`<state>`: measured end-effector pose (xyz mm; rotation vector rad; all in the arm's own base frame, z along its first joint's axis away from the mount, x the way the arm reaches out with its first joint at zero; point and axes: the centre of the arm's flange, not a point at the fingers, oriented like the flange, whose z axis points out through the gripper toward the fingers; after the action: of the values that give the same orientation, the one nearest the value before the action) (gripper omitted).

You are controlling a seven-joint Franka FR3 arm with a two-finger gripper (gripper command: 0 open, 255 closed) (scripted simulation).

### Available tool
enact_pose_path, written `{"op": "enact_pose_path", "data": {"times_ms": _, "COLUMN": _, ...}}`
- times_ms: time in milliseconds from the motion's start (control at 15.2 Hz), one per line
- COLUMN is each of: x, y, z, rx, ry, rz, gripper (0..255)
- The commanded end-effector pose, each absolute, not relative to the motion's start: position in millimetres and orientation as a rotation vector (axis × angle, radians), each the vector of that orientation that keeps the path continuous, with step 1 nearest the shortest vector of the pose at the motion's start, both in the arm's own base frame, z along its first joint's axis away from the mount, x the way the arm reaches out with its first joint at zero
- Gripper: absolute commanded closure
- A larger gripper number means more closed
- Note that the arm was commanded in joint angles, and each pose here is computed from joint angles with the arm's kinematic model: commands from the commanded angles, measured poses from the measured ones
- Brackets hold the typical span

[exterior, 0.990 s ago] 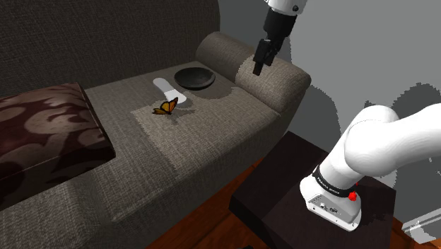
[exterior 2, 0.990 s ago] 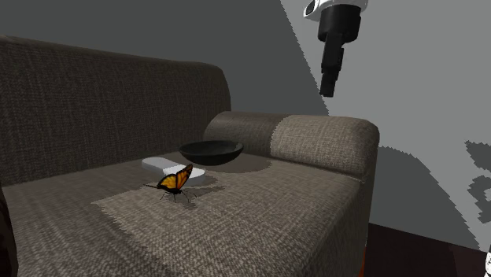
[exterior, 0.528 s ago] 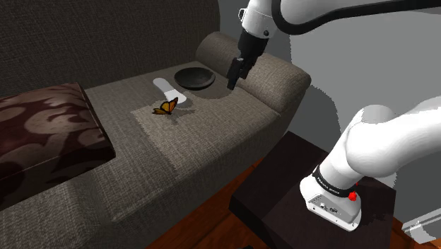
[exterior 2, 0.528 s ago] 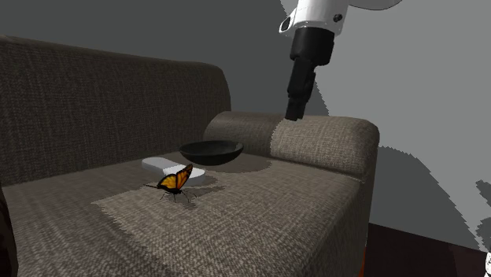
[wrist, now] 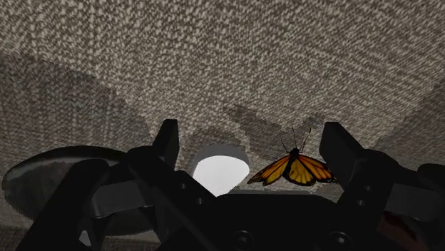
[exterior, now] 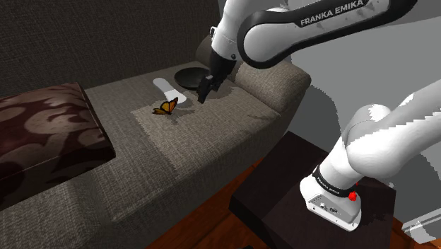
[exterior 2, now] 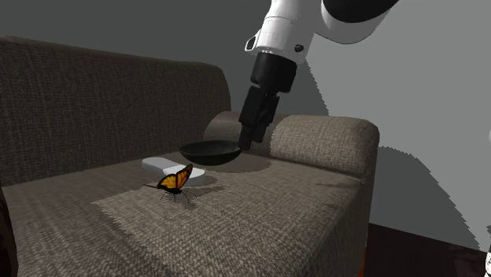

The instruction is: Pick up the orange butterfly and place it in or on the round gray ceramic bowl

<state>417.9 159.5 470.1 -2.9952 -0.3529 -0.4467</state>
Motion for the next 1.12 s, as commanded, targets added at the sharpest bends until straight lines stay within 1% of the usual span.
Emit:
{"op": "enact_pose_path", "data": {"times_ms": 0, "x": 428.4, "y": 178.2, "z": 458.0, "rx": -2.977, "ry": -0.371, "rz": -0.489, "gripper": 0}}
{"op": "enact_pose_path", "data": {"times_ms": 462, "x": 466.6, "y": 239.1, "z": 422.0, "rx": -2.917, "ry": -0.433, "rz": -0.613, "gripper": 0}}
{"op": "enact_pose_path", "data": {"times_ms": 1056, "x": 481.5, "y": 246.4, "z": 385.6, "rx": -2.917, "ry": -0.433, "rz": -0.613, "gripper": 0}}
